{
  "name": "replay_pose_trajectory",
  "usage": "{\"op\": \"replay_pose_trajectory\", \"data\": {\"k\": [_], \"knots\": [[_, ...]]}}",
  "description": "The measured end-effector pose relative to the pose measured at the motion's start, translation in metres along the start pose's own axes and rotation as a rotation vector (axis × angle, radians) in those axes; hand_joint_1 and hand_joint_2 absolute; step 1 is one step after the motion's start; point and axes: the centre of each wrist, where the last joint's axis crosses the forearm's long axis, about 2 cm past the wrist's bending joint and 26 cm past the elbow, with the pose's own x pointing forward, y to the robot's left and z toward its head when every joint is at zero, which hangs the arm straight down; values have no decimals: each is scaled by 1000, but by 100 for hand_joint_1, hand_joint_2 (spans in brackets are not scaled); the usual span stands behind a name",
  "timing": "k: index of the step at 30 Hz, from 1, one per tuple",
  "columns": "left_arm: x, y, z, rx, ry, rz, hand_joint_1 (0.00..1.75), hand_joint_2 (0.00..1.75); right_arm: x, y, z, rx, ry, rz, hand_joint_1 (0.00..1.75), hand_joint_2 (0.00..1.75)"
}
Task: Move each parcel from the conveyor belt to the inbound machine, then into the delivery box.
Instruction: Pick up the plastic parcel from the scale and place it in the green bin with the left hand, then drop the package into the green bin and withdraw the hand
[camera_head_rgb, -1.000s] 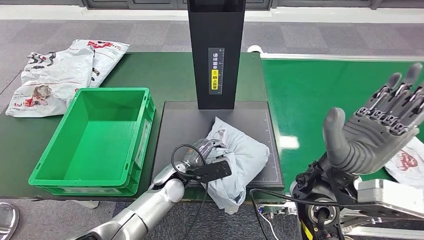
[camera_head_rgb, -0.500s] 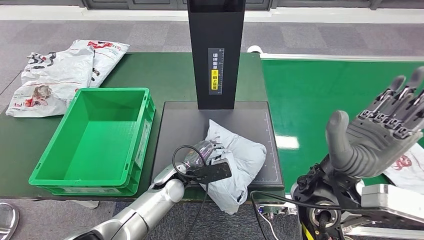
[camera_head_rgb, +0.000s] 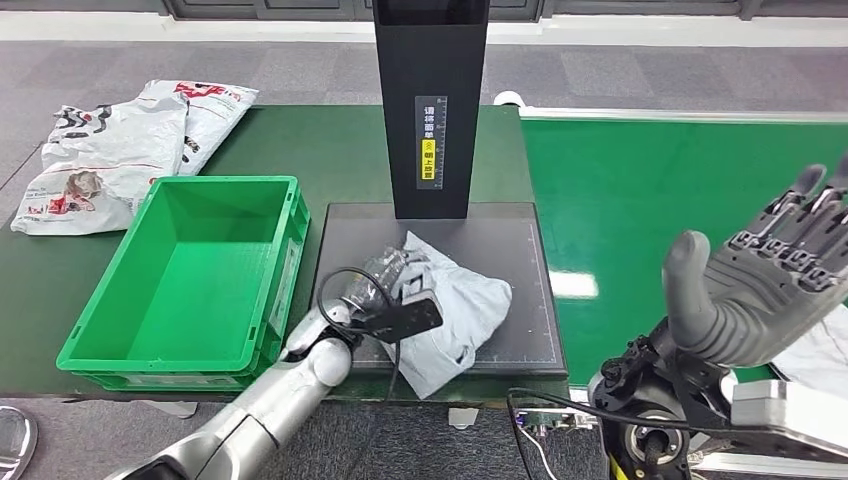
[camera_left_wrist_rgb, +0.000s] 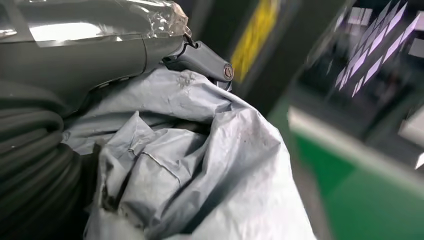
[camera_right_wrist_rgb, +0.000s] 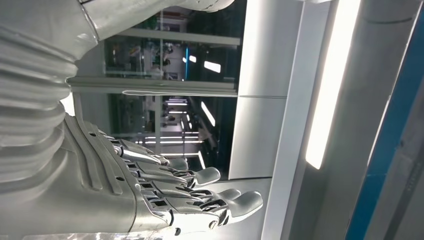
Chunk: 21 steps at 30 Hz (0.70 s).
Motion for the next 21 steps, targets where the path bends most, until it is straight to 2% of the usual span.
{"op": "replay_pose_trajectory", "data": {"k": [7, 11, 17, 21], "knots": [[14, 75, -9, 293, -109, -97, 175, 175, 0, -8, 0, -21, -13, 19, 0, 175], [16, 102, -9, 385, -134, -129, 175, 175, 0, -10, -1, -26, -16, 22, 0, 175], [12, 128, -4, 502, -121, -190, 175, 175, 0, -10, -1, -26, -11, 22, 0, 175], [-2, 149, 4, 615, -44, -308, 175, 175, 0, -10, -1, -24, -7, 27, 0, 175]]}}
